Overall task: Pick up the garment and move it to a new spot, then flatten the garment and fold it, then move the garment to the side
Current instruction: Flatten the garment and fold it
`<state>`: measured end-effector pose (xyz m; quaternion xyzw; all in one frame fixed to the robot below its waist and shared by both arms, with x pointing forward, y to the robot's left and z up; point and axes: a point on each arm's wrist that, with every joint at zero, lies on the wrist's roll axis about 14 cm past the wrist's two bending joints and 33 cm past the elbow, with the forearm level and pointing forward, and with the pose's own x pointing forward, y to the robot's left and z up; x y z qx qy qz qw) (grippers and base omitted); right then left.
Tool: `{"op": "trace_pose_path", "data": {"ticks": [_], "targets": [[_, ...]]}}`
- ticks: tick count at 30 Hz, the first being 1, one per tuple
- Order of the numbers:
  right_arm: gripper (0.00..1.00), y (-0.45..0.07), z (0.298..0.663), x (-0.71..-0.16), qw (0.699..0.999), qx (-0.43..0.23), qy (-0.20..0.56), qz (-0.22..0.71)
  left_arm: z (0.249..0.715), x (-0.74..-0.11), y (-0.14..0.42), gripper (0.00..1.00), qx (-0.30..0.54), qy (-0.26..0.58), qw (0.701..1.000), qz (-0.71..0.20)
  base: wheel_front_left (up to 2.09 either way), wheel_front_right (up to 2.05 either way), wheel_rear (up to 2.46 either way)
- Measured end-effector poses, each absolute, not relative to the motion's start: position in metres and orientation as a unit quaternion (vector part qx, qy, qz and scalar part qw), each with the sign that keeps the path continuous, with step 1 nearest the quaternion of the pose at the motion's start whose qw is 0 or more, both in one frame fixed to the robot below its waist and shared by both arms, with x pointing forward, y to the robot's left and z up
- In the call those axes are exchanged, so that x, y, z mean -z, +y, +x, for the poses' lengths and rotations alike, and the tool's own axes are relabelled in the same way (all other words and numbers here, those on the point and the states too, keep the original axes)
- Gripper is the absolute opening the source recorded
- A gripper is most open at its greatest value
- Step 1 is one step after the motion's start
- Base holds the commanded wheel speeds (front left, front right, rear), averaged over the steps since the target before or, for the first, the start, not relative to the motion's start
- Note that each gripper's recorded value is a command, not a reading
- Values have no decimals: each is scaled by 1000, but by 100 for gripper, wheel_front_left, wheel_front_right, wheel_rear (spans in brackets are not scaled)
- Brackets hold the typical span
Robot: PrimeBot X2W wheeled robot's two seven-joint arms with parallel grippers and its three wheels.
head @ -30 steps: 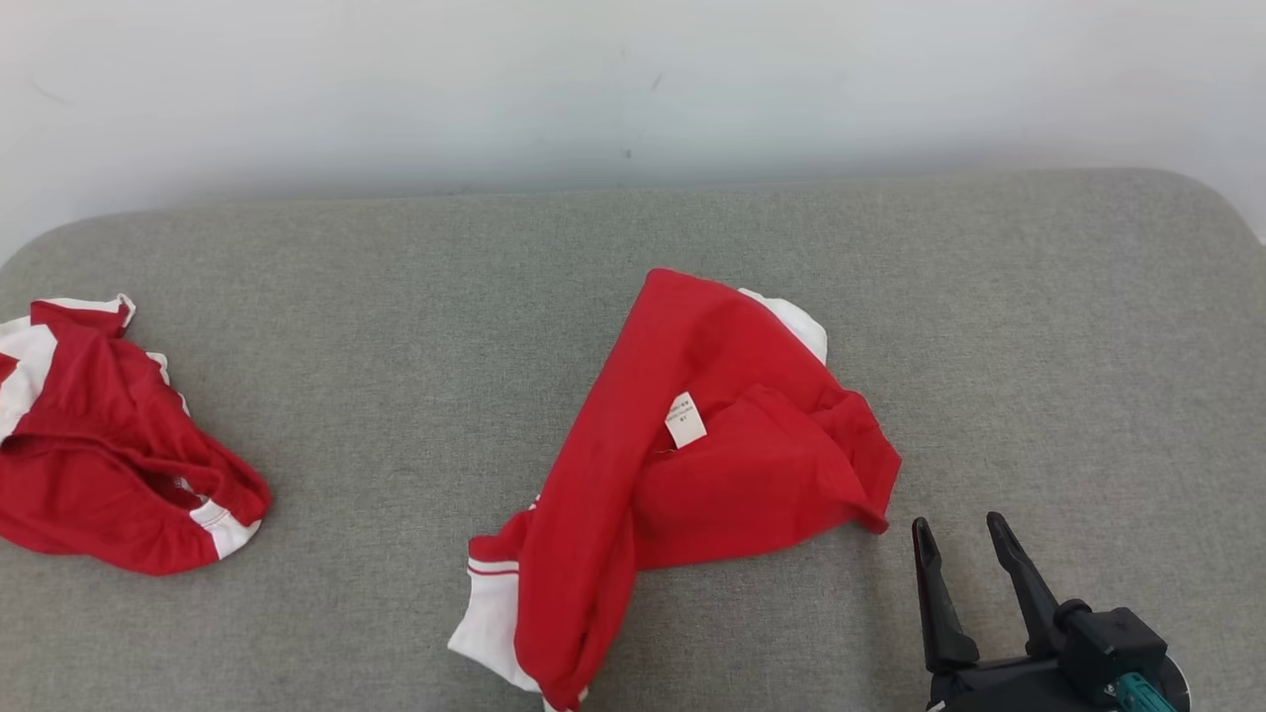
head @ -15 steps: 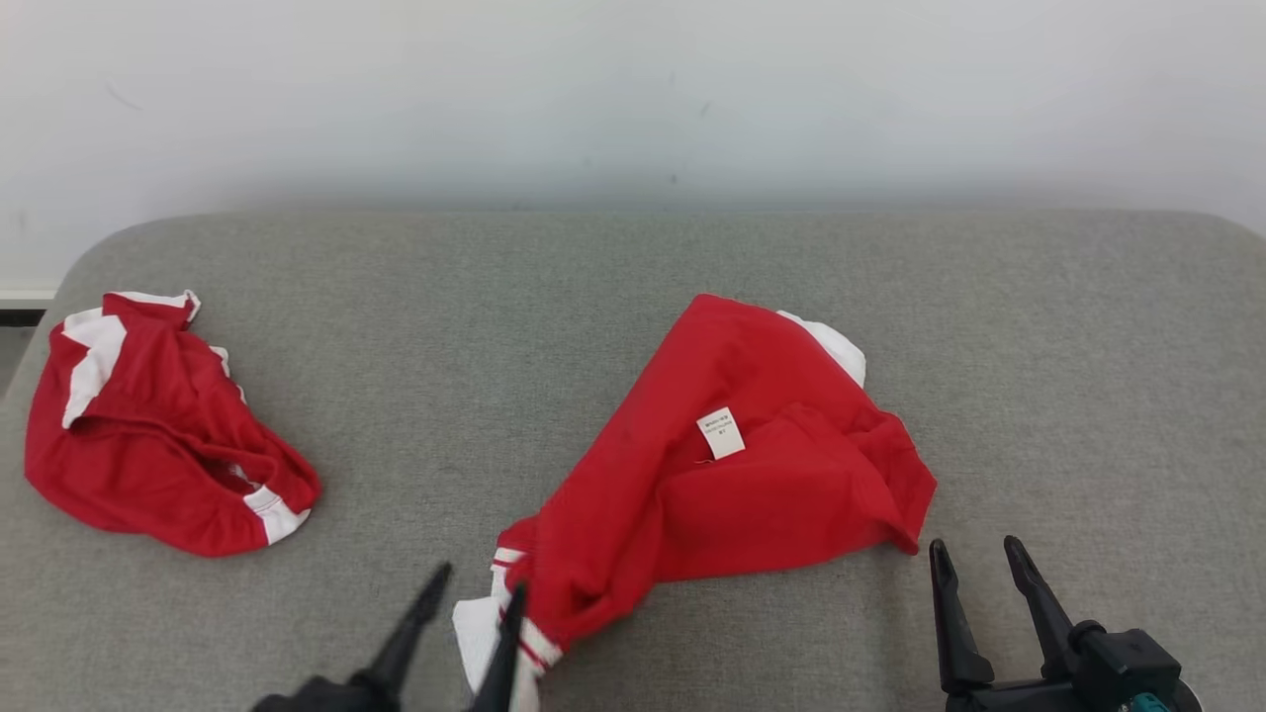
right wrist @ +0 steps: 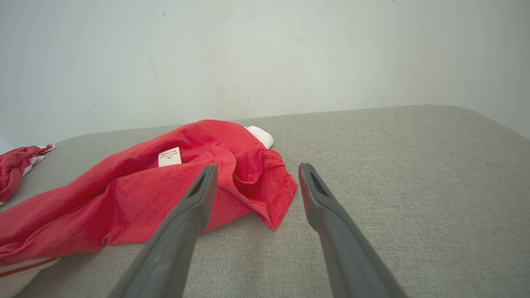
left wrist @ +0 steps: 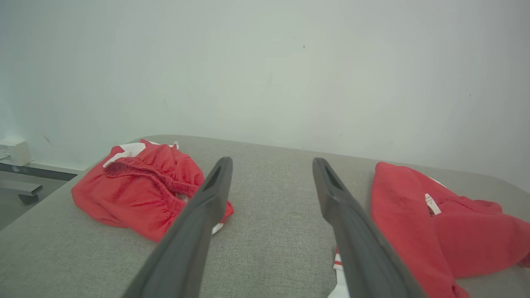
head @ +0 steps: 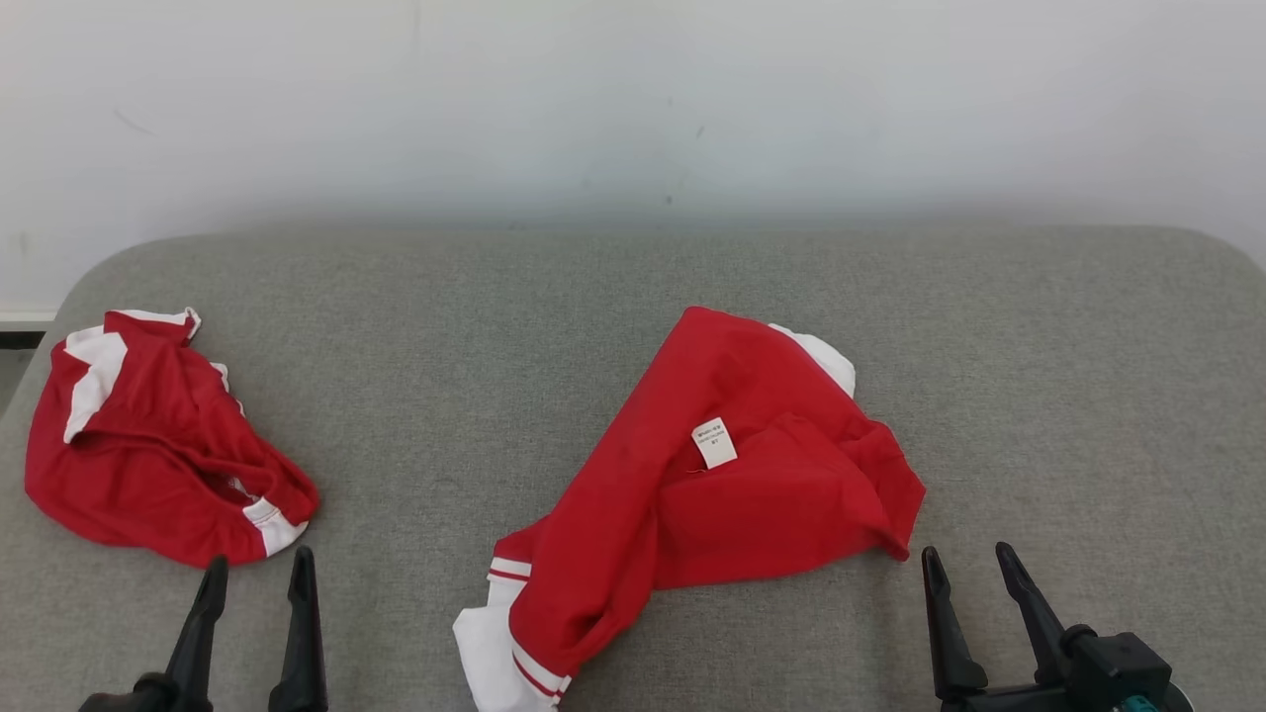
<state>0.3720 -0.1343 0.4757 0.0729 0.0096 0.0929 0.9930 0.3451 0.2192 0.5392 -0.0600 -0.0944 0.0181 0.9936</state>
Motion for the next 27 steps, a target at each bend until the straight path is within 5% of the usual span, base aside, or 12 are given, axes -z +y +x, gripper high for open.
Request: {"op": "trace_pose_path", "data": {"ticks": [15,27], "targets": [[100,-135,368,-478,994,-94,13,63,344,-503,220,100,-23,-40,997,-60,0,0,0],[100,-107,432,-489,987,-159,36,4,351,-504,226,100,-35,-42,997,-62,0,0,0]]}}
